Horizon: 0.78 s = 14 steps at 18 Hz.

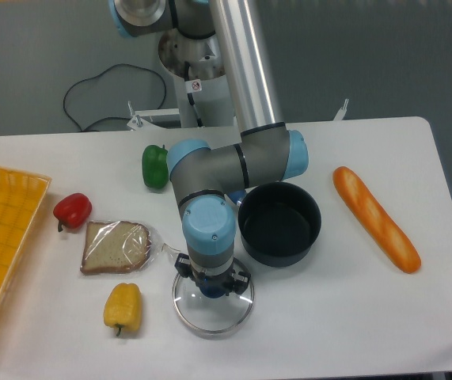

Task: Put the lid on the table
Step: 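Lower the glass lid onto the table beside the saucepan, then open the gripper and release the glass lid on the table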

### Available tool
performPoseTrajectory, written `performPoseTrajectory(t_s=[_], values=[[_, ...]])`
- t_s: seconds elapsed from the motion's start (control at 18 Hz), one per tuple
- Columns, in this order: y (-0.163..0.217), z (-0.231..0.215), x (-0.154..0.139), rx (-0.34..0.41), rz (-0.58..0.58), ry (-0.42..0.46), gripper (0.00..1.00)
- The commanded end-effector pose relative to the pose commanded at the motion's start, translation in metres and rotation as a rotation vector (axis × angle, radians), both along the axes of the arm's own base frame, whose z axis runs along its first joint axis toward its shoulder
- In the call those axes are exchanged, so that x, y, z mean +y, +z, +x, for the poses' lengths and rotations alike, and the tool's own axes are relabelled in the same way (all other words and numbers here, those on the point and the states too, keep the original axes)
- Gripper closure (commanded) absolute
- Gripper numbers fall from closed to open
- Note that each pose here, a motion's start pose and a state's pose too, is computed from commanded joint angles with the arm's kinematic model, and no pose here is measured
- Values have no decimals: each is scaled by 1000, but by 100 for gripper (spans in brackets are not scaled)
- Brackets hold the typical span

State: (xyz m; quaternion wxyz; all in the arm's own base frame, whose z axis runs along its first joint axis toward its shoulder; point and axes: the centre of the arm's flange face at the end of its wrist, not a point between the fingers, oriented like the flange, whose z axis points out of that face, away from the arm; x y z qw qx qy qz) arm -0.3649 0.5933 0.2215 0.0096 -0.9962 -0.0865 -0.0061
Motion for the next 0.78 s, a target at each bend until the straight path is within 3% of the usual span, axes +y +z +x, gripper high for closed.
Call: performPoseTrajectory(t_s=[0.5,0.67,0.78], values=[[-1,0,1,3,1,-2,32],[6,-2,3,12,13,-3,0],[14,-3,3,21,20,-18,0]])
